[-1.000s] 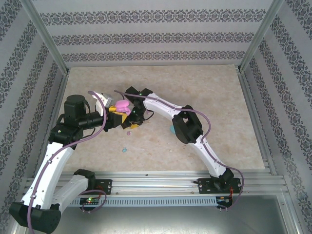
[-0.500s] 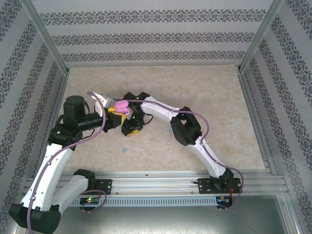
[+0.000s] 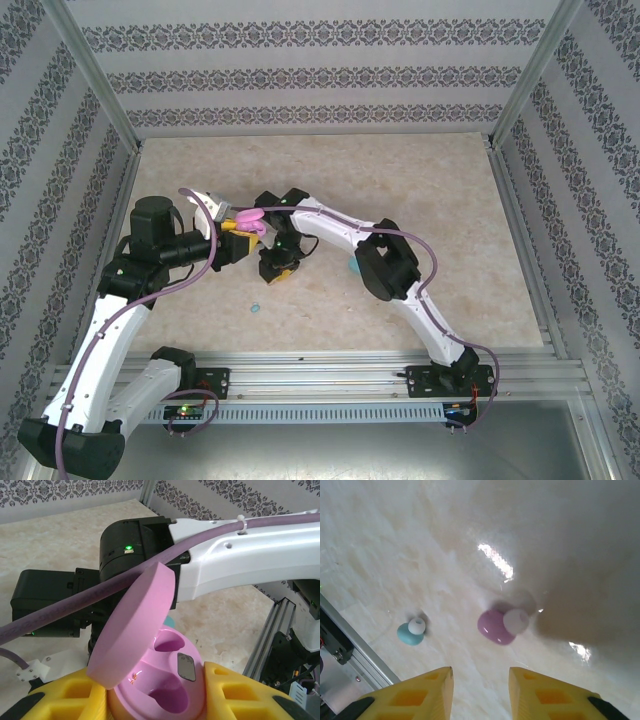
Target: Insert wireless bluetooth earbuds into charging case
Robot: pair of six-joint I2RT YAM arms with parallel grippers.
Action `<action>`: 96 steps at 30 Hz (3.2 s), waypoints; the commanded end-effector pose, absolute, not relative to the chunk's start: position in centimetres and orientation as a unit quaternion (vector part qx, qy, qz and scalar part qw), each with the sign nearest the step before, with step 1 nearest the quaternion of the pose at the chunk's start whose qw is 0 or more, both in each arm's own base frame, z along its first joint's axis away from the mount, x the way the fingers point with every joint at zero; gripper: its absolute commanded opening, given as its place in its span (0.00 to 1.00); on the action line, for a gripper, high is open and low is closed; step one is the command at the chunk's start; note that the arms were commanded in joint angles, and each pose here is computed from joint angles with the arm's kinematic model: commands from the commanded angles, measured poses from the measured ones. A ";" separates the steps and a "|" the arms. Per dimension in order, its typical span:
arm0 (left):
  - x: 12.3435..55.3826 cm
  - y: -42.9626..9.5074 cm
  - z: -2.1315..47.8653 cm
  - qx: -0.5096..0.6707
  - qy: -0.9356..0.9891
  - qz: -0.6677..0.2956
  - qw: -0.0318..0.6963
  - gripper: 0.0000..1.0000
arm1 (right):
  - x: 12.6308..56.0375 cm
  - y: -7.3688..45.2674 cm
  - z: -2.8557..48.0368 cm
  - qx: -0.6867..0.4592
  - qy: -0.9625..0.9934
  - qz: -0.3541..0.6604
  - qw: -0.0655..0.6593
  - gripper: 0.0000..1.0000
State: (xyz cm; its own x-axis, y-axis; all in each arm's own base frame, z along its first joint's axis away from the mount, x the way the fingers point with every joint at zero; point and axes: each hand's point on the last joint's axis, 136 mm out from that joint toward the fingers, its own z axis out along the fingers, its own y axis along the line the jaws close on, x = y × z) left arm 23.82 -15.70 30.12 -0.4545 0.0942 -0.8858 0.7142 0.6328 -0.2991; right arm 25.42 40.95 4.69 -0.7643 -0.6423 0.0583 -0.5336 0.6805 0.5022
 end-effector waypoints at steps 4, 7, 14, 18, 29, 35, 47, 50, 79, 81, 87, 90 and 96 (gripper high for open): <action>23.7 -15.3 30.6 0.260 0.780 -0.333 0.461 0.05 | 25.6 40.2 7.5 0.370 -0.902 -0.214 0.060 0.33; 23.7 -15.3 30.7 0.259 0.780 -0.335 0.461 0.05 | 26.6 40.4 7.8 0.409 -0.893 -0.189 0.021 0.33; 23.4 -15.5 31.3 0.261 0.776 -0.342 0.462 0.05 | 28.0 41.8 7.6 0.465 -0.866 -0.179 -0.035 0.34; 23.2 -15.5 31.7 0.261 0.775 -0.344 0.462 0.05 | 27.9 43.1 8.2 0.480 -0.853 -0.200 -0.056 0.37; 20.1 -16.1 33.5 0.277 0.750 -0.379 0.466 0.05 | 25.7 44.7 7.1 0.596 -0.772 -0.198 -0.095 0.45; 19.7 -16.0 32.7 0.267 0.754 -0.384 0.461 0.05 | 25.8 44.8 5.1 0.635 -0.753 -0.139 -0.106 0.47; 19.9 -16.1 32.6 0.265 0.754 -0.388 0.459 0.05 | 26.6 43.5 2.6 0.659 -0.742 -0.080 -0.098 0.48; 20.0 -16.1 32.7 0.265 0.753 -0.389 0.460 0.05 | 26.3 43.8 2.2 0.661 -0.740 -0.082 -0.095 0.48; 20.7 -16.2 32.5 0.267 0.751 -0.390 0.460 0.05 | 29.3 39.3 2.1 0.537 -0.841 -0.045 -0.058 0.16; 20.9 -16.3 32.5 0.267 0.751 -0.391 0.460 0.05 | 29.8 38.9 2.7 0.511 -0.856 -0.054 -0.061 0.15; 21.3 -16.5 32.7 0.269 0.745 -0.396 0.464 0.05 | 31.2 37.8 4.9 0.418 -0.900 -0.102 -0.069 0.14; 21.8 -16.7 32.7 0.271 0.741 -0.401 0.466 0.05 | 32.4 36.5 5.9 0.348 -0.925 -0.138 -0.066 0.14; 23.2 -17.2 32.3 0.271 0.733 -0.414 0.468 0.04 | 35.2 32.5 6.7 0.208 -0.960 -0.176 -0.066 0.15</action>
